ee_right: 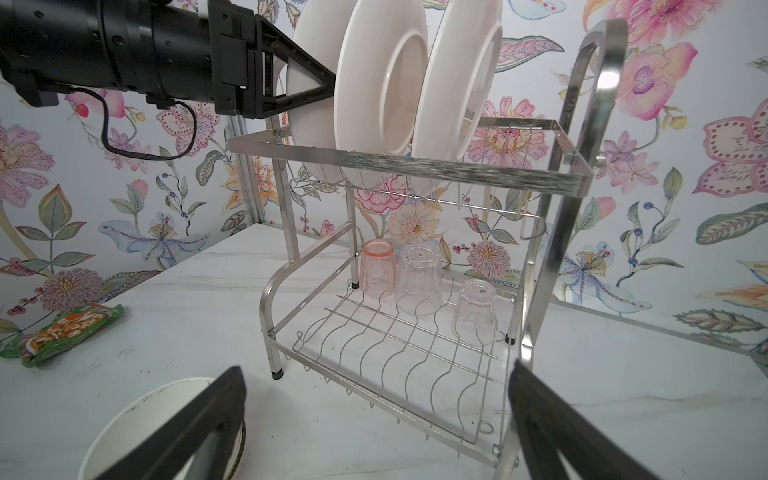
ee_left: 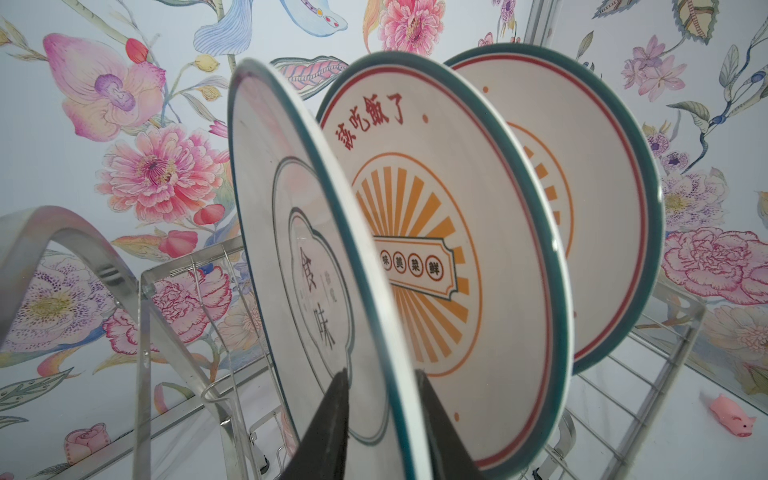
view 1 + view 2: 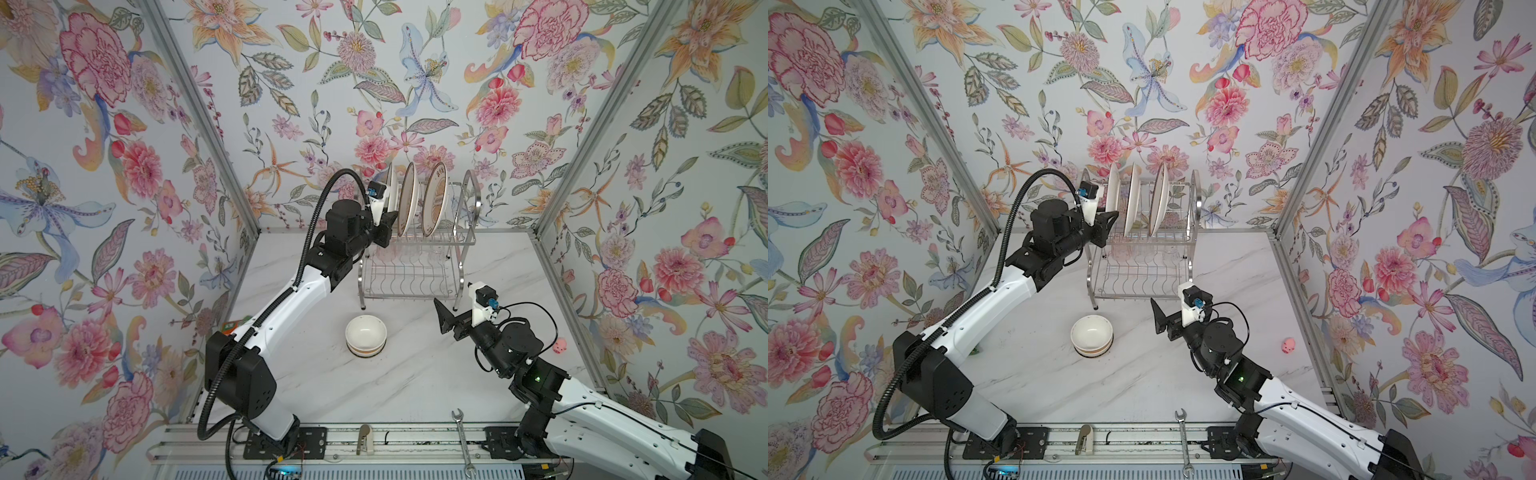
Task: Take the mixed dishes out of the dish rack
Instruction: 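Position the left gripper around the nearest plate's rim in the rack, then close the left gripper on the white plate and lift it out of the rack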
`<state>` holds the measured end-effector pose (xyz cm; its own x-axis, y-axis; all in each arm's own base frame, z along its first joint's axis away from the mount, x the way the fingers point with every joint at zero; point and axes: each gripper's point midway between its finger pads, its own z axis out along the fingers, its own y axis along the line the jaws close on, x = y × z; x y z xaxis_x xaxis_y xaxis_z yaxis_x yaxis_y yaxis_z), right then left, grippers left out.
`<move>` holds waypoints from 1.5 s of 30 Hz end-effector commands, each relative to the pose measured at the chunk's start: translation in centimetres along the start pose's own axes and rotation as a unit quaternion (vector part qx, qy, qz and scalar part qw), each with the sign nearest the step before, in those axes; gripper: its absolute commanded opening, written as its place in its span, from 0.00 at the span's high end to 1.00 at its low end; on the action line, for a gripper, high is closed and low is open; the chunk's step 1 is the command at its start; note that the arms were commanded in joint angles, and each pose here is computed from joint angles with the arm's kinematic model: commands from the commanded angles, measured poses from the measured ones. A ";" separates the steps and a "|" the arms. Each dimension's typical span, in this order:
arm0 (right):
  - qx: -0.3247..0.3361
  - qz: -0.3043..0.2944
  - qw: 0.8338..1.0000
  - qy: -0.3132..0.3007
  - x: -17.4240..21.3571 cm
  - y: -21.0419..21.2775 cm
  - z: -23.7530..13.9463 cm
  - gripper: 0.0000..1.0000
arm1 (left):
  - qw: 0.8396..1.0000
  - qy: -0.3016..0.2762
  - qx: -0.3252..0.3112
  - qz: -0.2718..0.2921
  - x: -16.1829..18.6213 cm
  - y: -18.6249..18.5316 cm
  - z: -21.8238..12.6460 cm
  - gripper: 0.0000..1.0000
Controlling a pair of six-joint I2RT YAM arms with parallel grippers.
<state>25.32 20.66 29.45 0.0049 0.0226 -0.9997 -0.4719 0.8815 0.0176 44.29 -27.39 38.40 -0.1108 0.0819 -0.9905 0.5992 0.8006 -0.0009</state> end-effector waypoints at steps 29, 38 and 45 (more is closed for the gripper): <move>-0.006 0.000 1.000 -0.016 -1.4 -0.5 0.4 0.01 | 0.998 -0.066 0.003 -0.025 -3.9 -0.5 -1.0 1.00; -0.009 0.001 1.000 -0.018 -1.7 -0.5 0.4 0.01 | 0.993 -0.118 0.001 -0.026 -7.0 -1.4 -3.4 1.00; -0.013 0.005 1.000 -0.018 -1.7 -0.4 0.5 0.01 | 0.985 -0.170 -0.006 -0.015 -10.5 -1.8 -6.0 1.00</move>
<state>25.76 20.51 29.42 0.0039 0.0208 -0.9998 -0.4926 0.8701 0.0162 42.20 -27.12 43.44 -0.0207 -0.0508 -0.9985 0.5820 0.8114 -0.0533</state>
